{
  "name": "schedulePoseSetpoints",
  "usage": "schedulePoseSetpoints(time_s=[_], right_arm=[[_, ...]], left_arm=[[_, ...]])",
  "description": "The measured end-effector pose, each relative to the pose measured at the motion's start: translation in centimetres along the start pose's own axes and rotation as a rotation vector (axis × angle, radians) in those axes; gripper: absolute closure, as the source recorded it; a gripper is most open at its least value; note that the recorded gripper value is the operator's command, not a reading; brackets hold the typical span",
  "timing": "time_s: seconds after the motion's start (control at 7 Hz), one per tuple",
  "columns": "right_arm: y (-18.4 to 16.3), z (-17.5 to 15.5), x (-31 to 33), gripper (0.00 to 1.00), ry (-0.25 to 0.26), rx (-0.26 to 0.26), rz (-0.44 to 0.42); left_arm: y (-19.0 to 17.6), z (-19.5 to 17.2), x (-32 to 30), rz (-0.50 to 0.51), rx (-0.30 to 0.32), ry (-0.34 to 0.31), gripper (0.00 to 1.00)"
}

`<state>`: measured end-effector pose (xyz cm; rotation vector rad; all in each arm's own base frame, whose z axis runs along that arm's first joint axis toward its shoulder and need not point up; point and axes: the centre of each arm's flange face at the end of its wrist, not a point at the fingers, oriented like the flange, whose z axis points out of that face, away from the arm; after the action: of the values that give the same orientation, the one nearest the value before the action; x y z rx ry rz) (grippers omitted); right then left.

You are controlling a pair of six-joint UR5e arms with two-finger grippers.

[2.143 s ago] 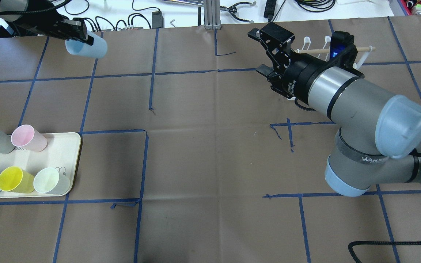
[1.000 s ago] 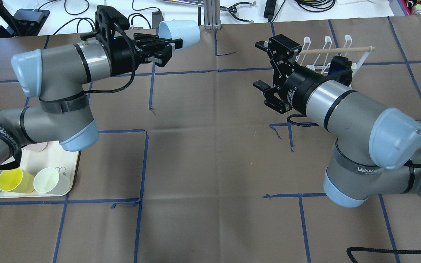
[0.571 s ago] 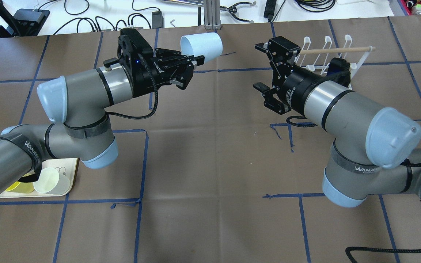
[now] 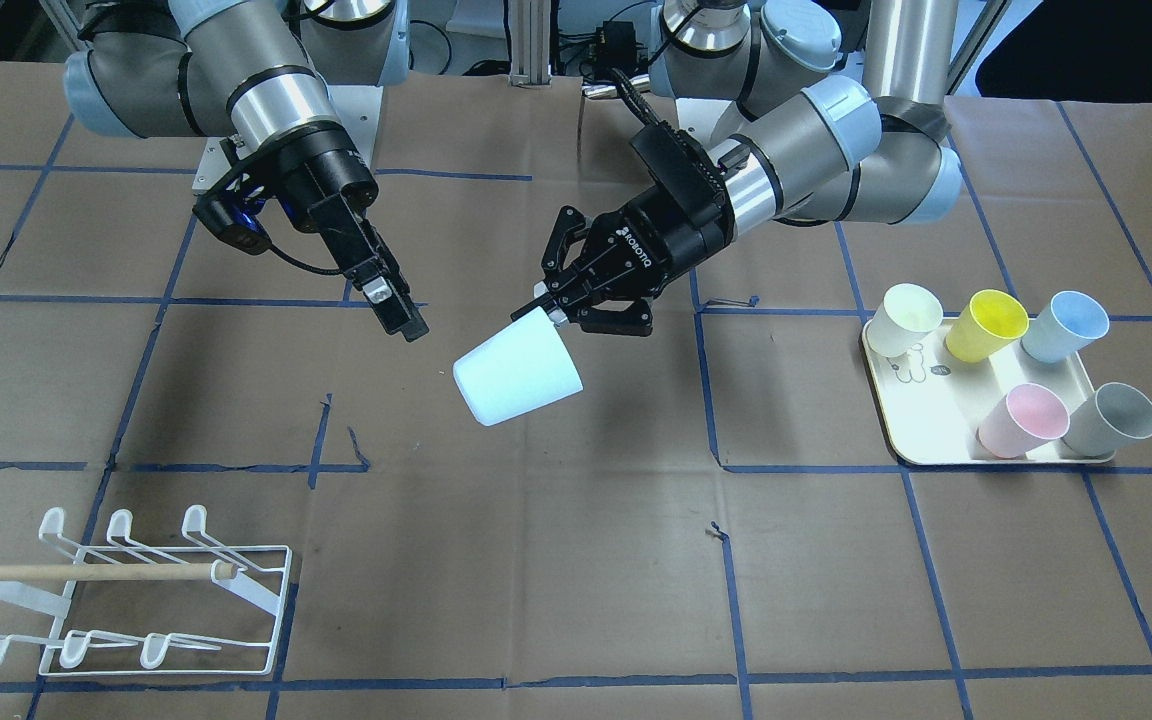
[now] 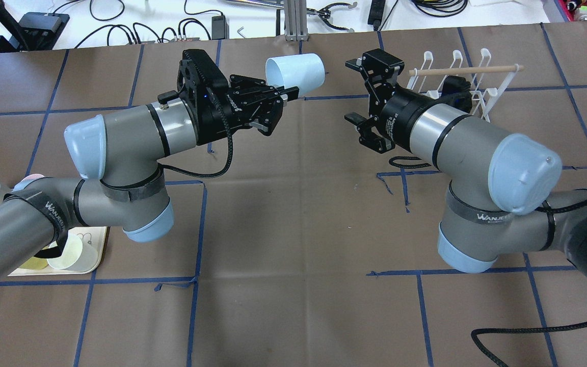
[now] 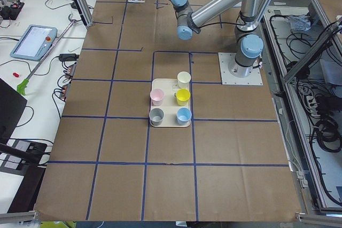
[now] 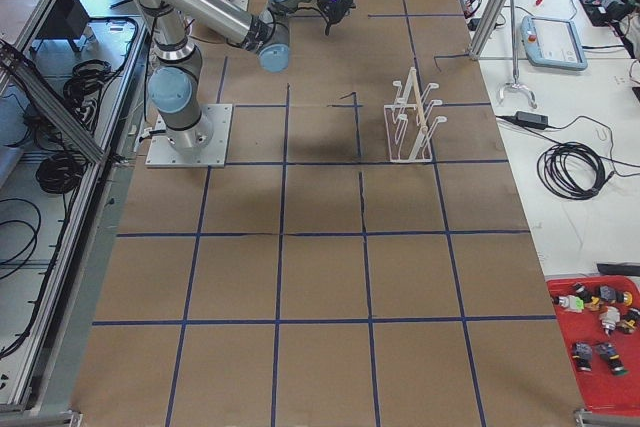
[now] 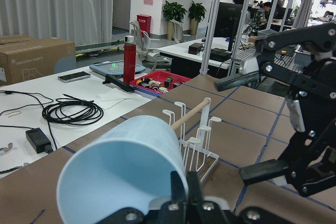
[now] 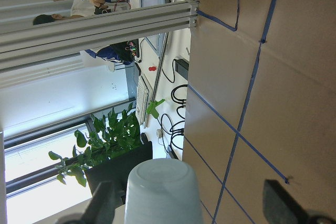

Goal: Transfer IKEA cup to right arm and place on rack

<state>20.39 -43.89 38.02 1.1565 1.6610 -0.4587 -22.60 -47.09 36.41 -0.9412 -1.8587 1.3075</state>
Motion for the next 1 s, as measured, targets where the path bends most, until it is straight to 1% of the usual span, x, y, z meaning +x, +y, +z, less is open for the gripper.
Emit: schedulePoseSetpoints(time_s=[0.43,0.71,1.0], right_arm=[[0.1,2.0,-0.8,0.01,0.006,0.006,0.005],[1.4,3.2,-1.3,0.01,0.009,0.025,0.014],[2.3,4.3,-1.6,0.01,0.012,0.028,0.015]], left_arm=[[0.0,0.0,0.0,-0.013,0.0,0.0,0.96],[0.0,0.0,0.0,-0.015,0.0,0.0,0.96],[0.0,0.0,0.0,-0.016,0.0,0.0,0.96]])
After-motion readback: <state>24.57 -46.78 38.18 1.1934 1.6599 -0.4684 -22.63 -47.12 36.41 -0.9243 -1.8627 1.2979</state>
